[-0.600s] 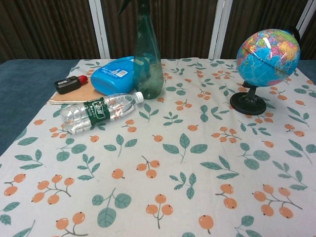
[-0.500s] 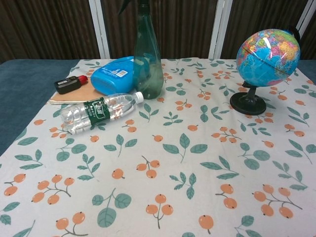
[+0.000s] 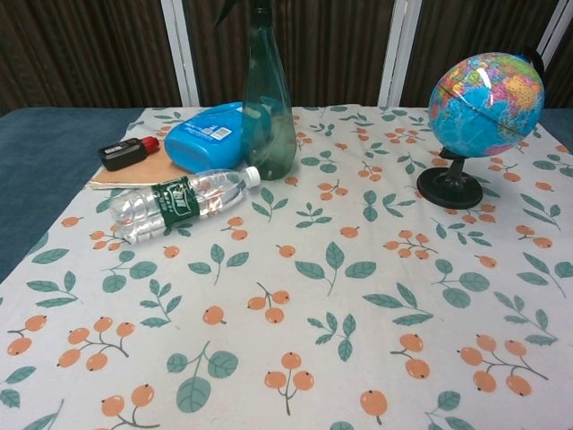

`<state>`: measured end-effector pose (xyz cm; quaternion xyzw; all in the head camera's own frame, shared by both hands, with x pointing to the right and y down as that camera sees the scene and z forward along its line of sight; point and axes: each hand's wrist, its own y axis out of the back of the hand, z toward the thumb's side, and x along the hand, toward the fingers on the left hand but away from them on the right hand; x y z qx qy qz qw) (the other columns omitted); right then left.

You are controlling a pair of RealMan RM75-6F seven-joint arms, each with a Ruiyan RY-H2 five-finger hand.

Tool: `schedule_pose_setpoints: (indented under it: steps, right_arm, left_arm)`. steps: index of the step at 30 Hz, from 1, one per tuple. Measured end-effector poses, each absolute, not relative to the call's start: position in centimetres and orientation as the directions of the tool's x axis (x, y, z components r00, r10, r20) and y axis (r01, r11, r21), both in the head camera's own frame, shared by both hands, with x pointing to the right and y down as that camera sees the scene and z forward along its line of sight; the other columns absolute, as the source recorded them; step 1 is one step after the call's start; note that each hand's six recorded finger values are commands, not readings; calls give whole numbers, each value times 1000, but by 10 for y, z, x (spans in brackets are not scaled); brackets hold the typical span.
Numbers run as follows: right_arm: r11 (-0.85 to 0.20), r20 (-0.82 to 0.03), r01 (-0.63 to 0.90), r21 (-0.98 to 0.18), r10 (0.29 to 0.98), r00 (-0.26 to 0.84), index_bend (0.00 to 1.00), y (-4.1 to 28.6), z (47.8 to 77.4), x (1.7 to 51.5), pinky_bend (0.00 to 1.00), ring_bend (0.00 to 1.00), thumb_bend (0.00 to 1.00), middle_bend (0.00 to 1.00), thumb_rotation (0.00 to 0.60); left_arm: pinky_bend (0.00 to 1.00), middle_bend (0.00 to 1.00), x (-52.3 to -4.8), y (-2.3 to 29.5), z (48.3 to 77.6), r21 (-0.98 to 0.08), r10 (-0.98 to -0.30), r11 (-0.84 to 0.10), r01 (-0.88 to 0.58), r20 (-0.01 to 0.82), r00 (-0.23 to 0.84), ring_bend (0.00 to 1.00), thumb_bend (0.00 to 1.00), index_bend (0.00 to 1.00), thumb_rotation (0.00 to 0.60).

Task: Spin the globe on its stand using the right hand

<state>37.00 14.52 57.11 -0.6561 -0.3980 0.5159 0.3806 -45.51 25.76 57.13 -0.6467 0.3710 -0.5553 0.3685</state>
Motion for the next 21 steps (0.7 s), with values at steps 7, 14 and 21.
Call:
schedule_pose_setpoints:
  steps: [7,14,21]
  right_arm:
    - [-372,-325,259,-892,923,205,0,69,588,302,0,0,117,0,600]
    - [-376,-337,232,-897,922,189,0,39,605,268,0,0,117,0,600]
    - [-383,-358,192,-904,921,152,0,25,617,263,0,0,117,0,600]
  left_arm:
    - [0,0,-460,259,575,-875,-876,-481,-59,476,72,0,440,0,600]
    - [0,0,-465,257,575,-875,-877,-480,-59,478,47,0,441,0,600]
    - [0,0,-467,257,575,-873,-875,-484,-63,482,42,0,441,0,600]
